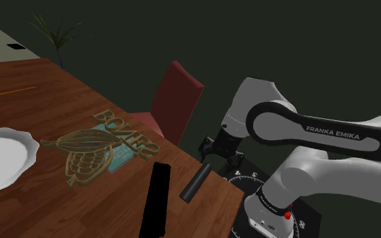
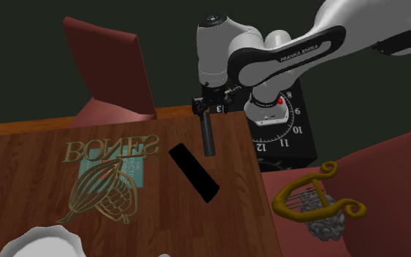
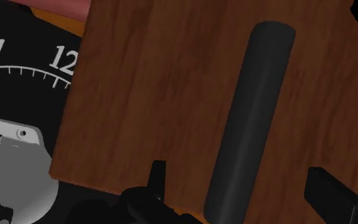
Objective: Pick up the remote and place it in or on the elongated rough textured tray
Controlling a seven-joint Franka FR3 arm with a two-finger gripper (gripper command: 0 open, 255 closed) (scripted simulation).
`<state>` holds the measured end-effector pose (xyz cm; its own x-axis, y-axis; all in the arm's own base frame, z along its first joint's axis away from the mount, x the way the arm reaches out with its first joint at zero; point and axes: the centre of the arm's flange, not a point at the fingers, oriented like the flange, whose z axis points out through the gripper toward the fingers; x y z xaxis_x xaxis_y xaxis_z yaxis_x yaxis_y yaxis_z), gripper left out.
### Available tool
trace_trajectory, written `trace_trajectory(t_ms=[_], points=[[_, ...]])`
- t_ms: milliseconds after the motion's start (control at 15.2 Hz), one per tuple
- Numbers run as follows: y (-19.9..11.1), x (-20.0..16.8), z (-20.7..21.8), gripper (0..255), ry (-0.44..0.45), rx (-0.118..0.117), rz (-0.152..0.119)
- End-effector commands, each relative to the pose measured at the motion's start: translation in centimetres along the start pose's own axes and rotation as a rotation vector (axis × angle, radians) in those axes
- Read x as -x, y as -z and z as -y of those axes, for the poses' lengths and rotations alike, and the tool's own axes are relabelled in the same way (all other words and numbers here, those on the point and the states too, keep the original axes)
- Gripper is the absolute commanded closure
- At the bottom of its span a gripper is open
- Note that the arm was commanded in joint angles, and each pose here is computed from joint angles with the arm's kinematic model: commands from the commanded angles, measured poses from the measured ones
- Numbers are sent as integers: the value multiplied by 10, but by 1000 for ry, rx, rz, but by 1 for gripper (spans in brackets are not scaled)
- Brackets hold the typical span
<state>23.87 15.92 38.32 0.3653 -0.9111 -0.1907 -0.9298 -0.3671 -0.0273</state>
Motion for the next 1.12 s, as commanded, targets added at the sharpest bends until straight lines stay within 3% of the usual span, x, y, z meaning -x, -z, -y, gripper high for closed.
trace_trajectory(t_ms=[0,132,660,1056], points=[[-22,10,10,0,-111,-27,14],[-41,18,23,0,-213,-50,27],[-81,19,25,0,-215,-51,27],[-81,19,25,0,-215,-51,27]])
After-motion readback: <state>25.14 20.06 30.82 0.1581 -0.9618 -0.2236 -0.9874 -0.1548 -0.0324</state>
